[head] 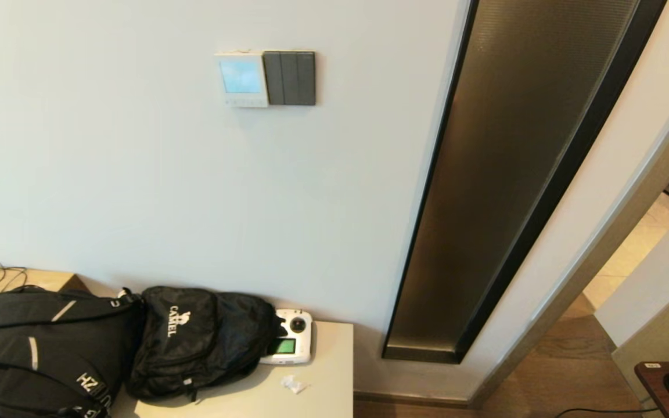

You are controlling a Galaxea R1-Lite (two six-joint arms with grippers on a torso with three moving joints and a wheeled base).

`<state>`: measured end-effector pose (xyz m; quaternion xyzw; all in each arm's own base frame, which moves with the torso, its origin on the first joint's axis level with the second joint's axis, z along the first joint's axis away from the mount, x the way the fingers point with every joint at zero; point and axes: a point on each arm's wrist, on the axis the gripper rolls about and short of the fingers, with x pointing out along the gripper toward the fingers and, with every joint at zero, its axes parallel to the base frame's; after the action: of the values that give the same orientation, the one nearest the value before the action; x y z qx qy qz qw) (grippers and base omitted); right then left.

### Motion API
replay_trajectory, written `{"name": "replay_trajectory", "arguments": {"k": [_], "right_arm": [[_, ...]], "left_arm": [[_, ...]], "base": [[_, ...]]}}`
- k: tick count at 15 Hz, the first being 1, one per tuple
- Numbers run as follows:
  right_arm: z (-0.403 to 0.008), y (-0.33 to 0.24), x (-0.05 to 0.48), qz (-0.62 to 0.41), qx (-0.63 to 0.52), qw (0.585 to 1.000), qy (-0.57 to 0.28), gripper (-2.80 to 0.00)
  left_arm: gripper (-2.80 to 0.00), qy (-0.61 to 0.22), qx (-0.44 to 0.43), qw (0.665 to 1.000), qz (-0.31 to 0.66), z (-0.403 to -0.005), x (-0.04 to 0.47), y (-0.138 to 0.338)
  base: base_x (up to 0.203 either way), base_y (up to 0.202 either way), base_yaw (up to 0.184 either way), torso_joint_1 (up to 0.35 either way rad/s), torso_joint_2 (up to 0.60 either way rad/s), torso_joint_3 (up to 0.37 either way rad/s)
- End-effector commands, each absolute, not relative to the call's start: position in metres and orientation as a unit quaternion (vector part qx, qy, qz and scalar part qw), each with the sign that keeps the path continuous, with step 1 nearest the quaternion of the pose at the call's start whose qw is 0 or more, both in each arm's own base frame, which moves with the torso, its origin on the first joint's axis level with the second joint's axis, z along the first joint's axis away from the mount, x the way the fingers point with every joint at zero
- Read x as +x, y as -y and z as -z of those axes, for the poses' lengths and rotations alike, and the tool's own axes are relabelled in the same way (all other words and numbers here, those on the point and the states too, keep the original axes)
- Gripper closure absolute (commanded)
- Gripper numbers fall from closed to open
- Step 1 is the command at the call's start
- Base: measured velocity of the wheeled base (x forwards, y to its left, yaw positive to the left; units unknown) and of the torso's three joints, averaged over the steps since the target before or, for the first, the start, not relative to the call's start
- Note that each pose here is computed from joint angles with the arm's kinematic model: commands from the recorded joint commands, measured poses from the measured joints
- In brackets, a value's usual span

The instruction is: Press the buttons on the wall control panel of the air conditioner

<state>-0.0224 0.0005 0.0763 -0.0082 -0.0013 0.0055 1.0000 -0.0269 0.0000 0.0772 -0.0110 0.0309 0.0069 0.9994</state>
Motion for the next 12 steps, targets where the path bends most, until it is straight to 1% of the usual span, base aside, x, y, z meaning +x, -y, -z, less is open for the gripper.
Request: {"name": "replay_trajectory", "arguments": {"k": [1, 12], "right_arm": [[-0.0764, -0.0005, -0.0223, -0.006, -0.008, 1.0, 0.001, 0.0], [-0.0764, -0.0005, -0.0223, -0.005, -0.008, 1.0, 0.001, 0.0]], "left_arm": [[0.0, -0.032, -0.011, 0.999, -0.008, -0.0771, -0.0268, 0.0], [0.0, -0.032, -0.013, 0.999, -0.007, -0.0771, -0.0268, 0.0]], "base": [[0.0, 0.0, 0.0, 0.0, 0.0, 0.0], [0.0, 0.0, 0.0, 0.0, 0.0, 0.0]]}}
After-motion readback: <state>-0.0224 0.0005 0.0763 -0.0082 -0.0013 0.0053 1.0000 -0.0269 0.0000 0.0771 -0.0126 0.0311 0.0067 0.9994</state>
